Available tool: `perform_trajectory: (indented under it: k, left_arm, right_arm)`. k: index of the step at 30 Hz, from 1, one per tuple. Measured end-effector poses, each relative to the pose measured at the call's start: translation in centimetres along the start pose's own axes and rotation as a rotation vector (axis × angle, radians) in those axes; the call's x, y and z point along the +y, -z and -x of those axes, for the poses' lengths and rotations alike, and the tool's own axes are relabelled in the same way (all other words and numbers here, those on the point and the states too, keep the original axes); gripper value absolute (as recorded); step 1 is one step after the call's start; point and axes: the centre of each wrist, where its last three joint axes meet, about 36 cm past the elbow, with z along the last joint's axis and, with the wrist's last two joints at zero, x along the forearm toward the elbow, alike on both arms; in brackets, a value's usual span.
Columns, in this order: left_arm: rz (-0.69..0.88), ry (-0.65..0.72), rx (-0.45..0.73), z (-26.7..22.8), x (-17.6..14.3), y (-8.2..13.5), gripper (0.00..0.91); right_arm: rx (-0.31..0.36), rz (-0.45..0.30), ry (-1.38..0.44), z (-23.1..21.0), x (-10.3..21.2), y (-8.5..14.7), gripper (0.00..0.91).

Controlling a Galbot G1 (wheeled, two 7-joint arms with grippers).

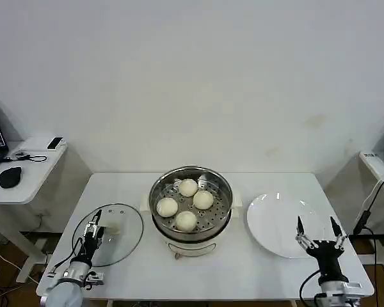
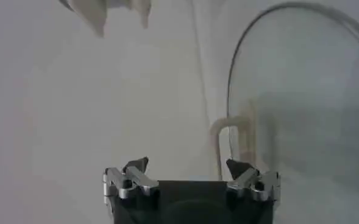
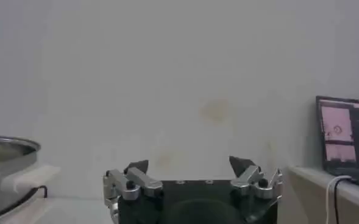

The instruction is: Take steamed baozi put them in steamer then cover it.

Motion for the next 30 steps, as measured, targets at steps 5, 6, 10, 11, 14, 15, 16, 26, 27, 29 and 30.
perform_trajectory:
  k: [5, 6, 10, 11, 14, 15, 16, 26, 27, 29, 30]
  left_arm:
    - [0.001, 0.006, -0.004, 0.4, -0.1, 0.0, 0.121]
    - [0.002, 0.007, -0.006, 0.5, -0.1, 0.0, 0.030]
    - [0.002, 0.004, -0.012, 0.5, -0.2, 0.0, 0.000]
    - [0.001, 0.002, -0.014, 0.5, -0.3, 0.1, 0.000]
    - [0.004, -0.003, -0.022, 0.5, -0.4, 0.1, 0.000]
    - [0.005, -0.006, -0.026, 0.5, -0.5, 0.1, 0.000]
    - [0.006, -0.010, -0.029, 0.4, -0.5, 0.0, 0.000]
    - [-0.013, 0.013, -0.013, -0.2, -0.1, 0.1, 0.000]
    - [-0.017, 0.020, -0.008, -0.3, 0.0, 0.2, 0.000]
    - [-0.029, 0.038, 0.003, -0.5, 0.4, 0.4, 0.000]
    - [-0.035, 0.046, 0.010, -0.6, 0.6, 0.5, 0.000]
  right_arm:
    - [-0.003, 0.010, 0.007, 0.1, 0.6, 0.0, 0.907]
    - [-0.004, 0.011, 0.011, 0.1, 0.7, 0.0, 0.907]
    - [-0.002, 0.015, 0.016, 0.0, 0.9, -0.1, 0.907]
    - [-0.002, 0.016, 0.017, 0.0, 1.0, -0.1, 0.907]
    - [-0.004, 0.018, 0.021, 0.0, 1.1, -0.1, 0.907]
    - [-0.004, 0.018, 0.024, 0.0, 1.1, -0.1, 0.907]
    - [-0.004, 0.018, 0.027, 0.1, 1.1, -0.1, 0.907]
    - [-0.003, 0.008, 0.049, 0.4, 1.2, -0.5, 0.907]
    - [-0.002, 0.004, 0.051, 0.4, 1.1, -0.6, 0.907]
    - [-0.002, -0.002, 0.056, 0.4, 1.1, -0.6, 0.907]
    - [-0.001, -0.006, 0.061, 0.3, 1.0, -0.6, 0.907]
